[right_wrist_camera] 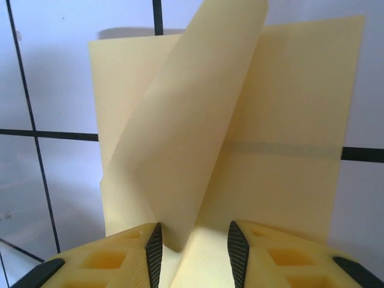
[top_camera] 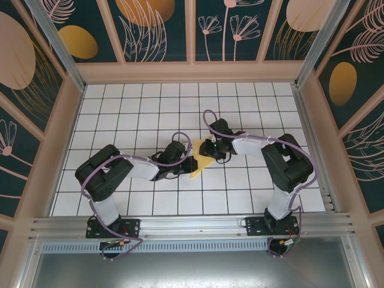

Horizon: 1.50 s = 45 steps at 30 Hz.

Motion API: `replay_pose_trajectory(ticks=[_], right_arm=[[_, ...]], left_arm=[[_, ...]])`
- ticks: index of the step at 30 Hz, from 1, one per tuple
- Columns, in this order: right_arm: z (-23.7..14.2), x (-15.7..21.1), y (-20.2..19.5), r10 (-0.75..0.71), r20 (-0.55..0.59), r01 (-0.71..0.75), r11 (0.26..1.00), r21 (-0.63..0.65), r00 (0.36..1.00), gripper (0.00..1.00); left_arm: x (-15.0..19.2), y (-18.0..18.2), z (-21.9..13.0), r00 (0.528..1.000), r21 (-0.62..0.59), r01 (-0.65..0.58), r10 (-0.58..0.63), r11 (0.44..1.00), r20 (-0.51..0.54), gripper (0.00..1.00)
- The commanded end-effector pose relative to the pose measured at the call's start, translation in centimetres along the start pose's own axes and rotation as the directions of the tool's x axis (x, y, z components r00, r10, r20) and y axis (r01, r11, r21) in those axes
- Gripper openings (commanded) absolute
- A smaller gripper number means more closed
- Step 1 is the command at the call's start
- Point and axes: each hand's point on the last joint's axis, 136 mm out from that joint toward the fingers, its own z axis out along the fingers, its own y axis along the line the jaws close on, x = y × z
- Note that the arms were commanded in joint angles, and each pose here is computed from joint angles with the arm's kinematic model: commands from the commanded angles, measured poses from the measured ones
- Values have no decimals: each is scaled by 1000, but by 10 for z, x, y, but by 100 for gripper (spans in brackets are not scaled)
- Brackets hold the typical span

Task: Fold a paper plane with a square sheet of paper (pick it up from the middle)
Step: Fourth fold the wing at the center of the table.

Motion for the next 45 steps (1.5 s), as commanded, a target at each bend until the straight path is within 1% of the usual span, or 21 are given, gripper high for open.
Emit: replay_pose_trajectory(ticks=[1, 3, 4, 7, 8, 9, 10, 12, 14, 15, 23, 26, 31, 35, 37, 43, 45], right_arm=[[-26, -6, 10, -38, 32, 40, 997, -71, 999, 43], [-40, -9, 24, -80, 61, 87, 988, -131, 995, 49], [-44, -8, 28, -96, 69, 106, 982, -154, 993, 51], [-44, 1, 36, -123, 59, 134, 965, -225, 991, 51], [-42, 5, 37, -125, 47, 133, 960, -247, 991, 49], [-39, 8, 38, -122, 33, 126, 957, -263, 992, 45], [-36, 11, 37, -121, 19, 122, 955, -271, 992, 38], [-28, 17, 37, -125, -8, 118, 952, -283, 992, 19], [-22, 22, 37, -127, -35, 111, 949, -296, 991, 10], [-19, 24, 39, -133, -49, 111, 944, -312, 990, 8], [-1, 28, 38, -144, -90, 107, 939, -328, 985, 5], [7, 31, 31, -141, -108, 102, 947, -306, 984, 4], [15, 26, 17, -141, -100, 111, 959, -260, 985, 4], [18, -2, -15, -35, -62, 23, 983, -181, 997, 4], [17, -14, -26, 9, -42, -16, 986, -164, 999, 4], [0, -55, -37, 33, 63, -24, 991, -130, 997, 3], [-9, -62, -30, 25, 90, -11, 989, -150, 996, 3]], left_arm=[[38, 40, 4, 990, -134, 49, -66, 990, -128, 0], [40, 42, 4, 989, -136, 48, -66, 990, -133, 0], [40, 42, 4, 989, -136, 46, -64, 990, -133, 0], [38, 41, 4, 991, -133, 34, -51, 991, -128, 0], [38, 40, 4, 991, -131, 31, -47, 991, -127, 0], [38, 40, 4, 991, -131, 31, -48, 991, -127, 0], [38, 40, 4, 991, -131, 29, -47, 991, -129, 0], [38, 39, 4, 991, -130, 31, -47, 991, -129, 0], [38, 40, 4, 990, -131, 30, -47, 991, -131, 0], [38, 39, 4, 990, -130, 29, -46, 991, -130, 0], [38, 39, 5, 990, -126, 23, -40, 992, -133, 0], [38, 40, 4, 990, -131, 26, -44, 991, -135, 0], [45, 44, 3, 986, -143, 32, -54, 989, -156, 0], [54, 52, 0, 983, -160, 20, -48, 987, -179, 0], [58, 56, 0, 981, -171, 14, -46, 985, -189, 0], [63, 60, -1, 978, -168, 11, -46, 986, -202, 0], [63, 59, -1, 979, -165, 4, -38, 986, -202, 0]])
